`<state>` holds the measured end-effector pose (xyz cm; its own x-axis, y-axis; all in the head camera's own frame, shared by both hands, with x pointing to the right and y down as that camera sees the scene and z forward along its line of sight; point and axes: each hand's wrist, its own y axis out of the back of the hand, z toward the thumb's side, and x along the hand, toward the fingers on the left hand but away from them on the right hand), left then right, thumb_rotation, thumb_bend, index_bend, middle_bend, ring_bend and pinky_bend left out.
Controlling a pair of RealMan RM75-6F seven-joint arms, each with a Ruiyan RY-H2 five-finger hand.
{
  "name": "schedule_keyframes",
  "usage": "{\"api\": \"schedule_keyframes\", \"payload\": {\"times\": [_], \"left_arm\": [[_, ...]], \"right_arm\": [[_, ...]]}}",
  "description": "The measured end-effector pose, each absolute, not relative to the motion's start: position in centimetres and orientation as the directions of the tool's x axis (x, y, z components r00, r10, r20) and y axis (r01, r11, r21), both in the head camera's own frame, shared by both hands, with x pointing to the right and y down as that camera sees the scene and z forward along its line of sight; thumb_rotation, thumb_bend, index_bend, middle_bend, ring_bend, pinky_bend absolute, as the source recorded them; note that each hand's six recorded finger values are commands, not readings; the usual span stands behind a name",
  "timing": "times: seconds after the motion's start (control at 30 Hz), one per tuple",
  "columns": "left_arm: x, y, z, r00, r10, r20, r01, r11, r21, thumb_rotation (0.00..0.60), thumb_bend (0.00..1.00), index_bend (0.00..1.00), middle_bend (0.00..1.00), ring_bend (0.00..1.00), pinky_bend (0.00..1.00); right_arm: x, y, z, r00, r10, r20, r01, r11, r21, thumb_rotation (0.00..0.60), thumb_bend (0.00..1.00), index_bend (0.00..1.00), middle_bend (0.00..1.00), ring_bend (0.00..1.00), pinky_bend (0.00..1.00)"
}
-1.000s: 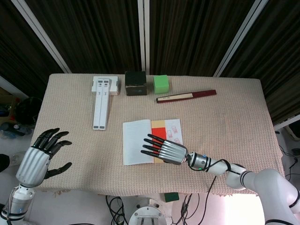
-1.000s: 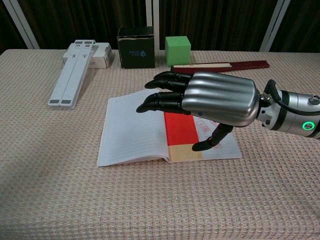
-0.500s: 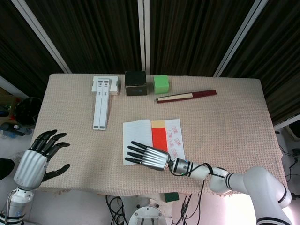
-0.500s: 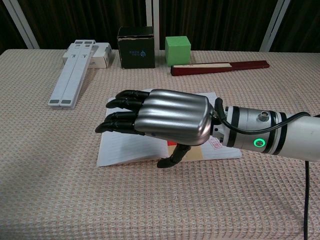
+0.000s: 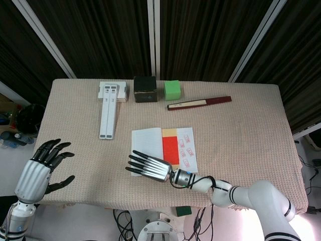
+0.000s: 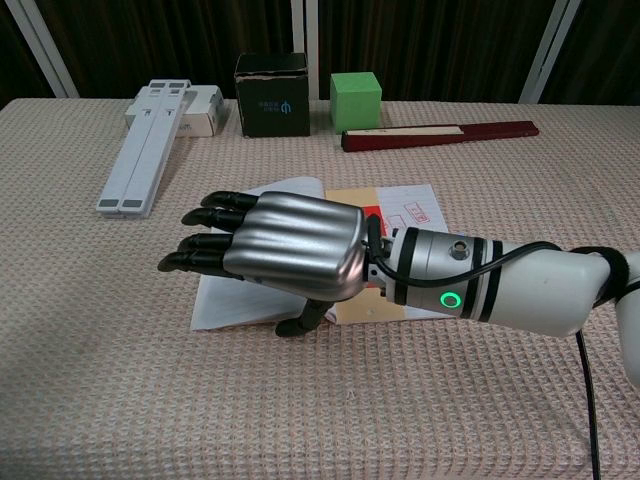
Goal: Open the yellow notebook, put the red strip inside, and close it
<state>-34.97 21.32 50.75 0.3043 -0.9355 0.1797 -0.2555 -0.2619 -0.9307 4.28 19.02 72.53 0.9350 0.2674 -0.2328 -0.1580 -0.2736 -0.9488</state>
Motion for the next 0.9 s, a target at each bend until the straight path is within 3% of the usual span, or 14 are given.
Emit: {"api": "schedule_keyframes", "payload": {"times": [0.2,0.4,0.9], "left_arm": [[-35.1,21.3,50.7,0.303,-0.937,0.176,-0.257,-0.258,-0.931,0.6,0.03,0.36,0.22,0.13,0.18],[-35.3,21.4,50.7,0.3,-0.937,0.177,-0.259,-0.258,-0.931,0.6,0.03,0.35,0.22,0.13,0.18],[-35.6,21.4,50.8,0.297,-0.939,0.176,-0.266,-0.258,-0.929,0.6,0.03,0.36,0.22,0.13,0.18]], "right_arm": [[3.5,19.2,73.1,0.931,0.274,-0.241,-0.164,-0.275,-0.947,0.6,0.31,0.08,0.1,0.0,0.0],[3.6,19.6,73.5,0.928,0.284,-0.243,-0.165,-0.27,-0.948,0.6,0.37,0.07,0.1,0.0,0.0],[4.3,20.0,73.9,0.913,0.304,-0.272,-0.193,-0.268,-0.944,0.6,0.38,0.01,0.07,0.0,0.0]]}}
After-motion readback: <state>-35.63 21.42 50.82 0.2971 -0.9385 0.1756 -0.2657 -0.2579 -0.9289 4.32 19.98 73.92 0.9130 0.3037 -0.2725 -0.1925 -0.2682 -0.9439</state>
